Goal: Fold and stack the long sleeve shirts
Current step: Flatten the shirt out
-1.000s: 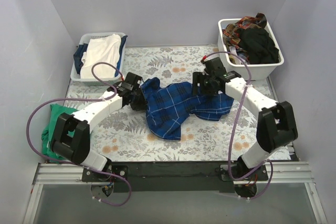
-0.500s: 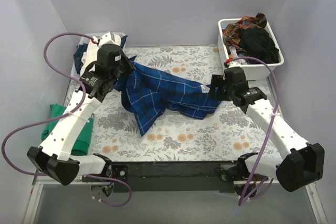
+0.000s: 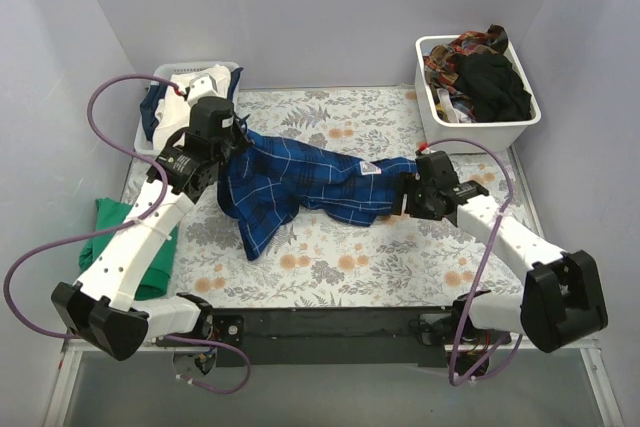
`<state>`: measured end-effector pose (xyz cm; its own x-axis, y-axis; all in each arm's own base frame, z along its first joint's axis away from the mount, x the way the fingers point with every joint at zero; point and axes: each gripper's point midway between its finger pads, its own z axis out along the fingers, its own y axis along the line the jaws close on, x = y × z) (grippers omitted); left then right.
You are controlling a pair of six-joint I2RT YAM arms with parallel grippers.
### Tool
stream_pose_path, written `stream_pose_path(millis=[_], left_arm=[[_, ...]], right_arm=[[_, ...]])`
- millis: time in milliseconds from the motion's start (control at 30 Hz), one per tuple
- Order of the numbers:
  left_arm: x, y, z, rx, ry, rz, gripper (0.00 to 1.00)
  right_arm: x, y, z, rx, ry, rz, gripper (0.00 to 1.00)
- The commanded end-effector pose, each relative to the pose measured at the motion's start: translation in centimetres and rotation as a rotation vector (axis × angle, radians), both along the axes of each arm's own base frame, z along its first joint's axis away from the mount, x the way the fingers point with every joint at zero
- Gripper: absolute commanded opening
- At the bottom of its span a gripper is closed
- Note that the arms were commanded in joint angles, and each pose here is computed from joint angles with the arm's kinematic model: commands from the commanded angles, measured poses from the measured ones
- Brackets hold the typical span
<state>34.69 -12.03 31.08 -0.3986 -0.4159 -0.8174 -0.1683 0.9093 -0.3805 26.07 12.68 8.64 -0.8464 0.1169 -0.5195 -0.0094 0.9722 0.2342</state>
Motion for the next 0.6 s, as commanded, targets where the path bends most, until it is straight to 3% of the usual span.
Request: stream_pose_path(millis=[0,67,167,567], left_arm=[[-0.5,0.5,-0.3,-0.007,-0.005,0.023,0.0],[-0.5,0.5,-0.5,-0.004,-0.001,0.019,0.0],[-0.6,0.3,-1.1,0.001,0.015,0.009,0.0],[-1.2,0.2,-2.4,-0.006,0.05,0.0,0.0]], right_arm=[[2.7,2.3,-0.5,0.083,-0.019,0.002,0.73],[3.7,2.8,-1.2,0.089,-0.026,0.001,0.62],[4.9,3.3,-1.6,0.096,-0.038,0.01,0.57],[7.7,5.5,-2.8,0.146,-0.039,0.04,0.57]])
